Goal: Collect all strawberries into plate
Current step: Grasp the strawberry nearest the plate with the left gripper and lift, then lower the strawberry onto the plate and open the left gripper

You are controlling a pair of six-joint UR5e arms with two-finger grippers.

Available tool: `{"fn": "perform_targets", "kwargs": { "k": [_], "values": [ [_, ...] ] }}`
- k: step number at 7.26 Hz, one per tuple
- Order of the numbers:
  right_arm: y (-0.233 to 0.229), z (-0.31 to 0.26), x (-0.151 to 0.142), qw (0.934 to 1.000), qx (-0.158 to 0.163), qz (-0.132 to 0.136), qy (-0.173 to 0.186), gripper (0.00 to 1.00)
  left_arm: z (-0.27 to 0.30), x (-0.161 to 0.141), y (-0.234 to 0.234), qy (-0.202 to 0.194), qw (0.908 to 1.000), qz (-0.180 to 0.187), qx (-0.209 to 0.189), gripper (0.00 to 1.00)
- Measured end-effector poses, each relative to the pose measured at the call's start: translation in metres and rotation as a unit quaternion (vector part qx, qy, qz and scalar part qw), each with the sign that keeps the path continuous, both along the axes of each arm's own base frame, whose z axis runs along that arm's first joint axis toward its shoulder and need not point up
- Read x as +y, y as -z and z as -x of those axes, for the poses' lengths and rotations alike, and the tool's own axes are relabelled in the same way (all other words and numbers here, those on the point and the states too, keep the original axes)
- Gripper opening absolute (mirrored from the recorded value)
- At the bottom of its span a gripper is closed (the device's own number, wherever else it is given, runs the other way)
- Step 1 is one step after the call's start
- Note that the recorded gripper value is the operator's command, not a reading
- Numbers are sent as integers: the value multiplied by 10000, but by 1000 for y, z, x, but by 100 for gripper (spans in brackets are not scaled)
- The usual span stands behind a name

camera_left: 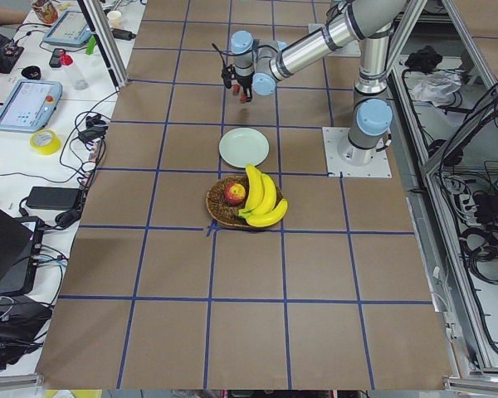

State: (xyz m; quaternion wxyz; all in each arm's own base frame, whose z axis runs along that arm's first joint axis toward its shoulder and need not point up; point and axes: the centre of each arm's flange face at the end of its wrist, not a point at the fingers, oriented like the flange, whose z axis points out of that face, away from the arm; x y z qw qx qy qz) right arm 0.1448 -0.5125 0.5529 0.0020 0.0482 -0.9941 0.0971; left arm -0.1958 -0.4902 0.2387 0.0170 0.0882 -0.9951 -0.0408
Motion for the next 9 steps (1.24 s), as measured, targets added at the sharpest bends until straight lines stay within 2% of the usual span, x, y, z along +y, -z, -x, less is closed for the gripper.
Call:
{"fn": "perform_targets", "kwargs": {
  "k": [3, 6, 7, 8, 9],
  "values": [
    [0, 0, 0, 10000, 4, -3, 0, 100, -104, -26, -25, 435, 9952, -462, -744, 0],
    [0, 0, 0, 10000, -1, -3, -1, 100, -199, -22, -2, 578, 9917, -956, -636, 0],
    [0, 0, 0, 10000, -1, -2, -1, 100, -213, -20, 7, 582, 9911, -1056, -564, 6],
    [0, 0, 0, 10000, -2, 2, 1, 100, -218, -20, 15, 584, 9906, -1121, -521, 86],
    [0, 0, 0, 10000, -3, 4, 4, 100, -221, -20, 20, 586, 9903, -1161, -499, 100]
  ]
}}
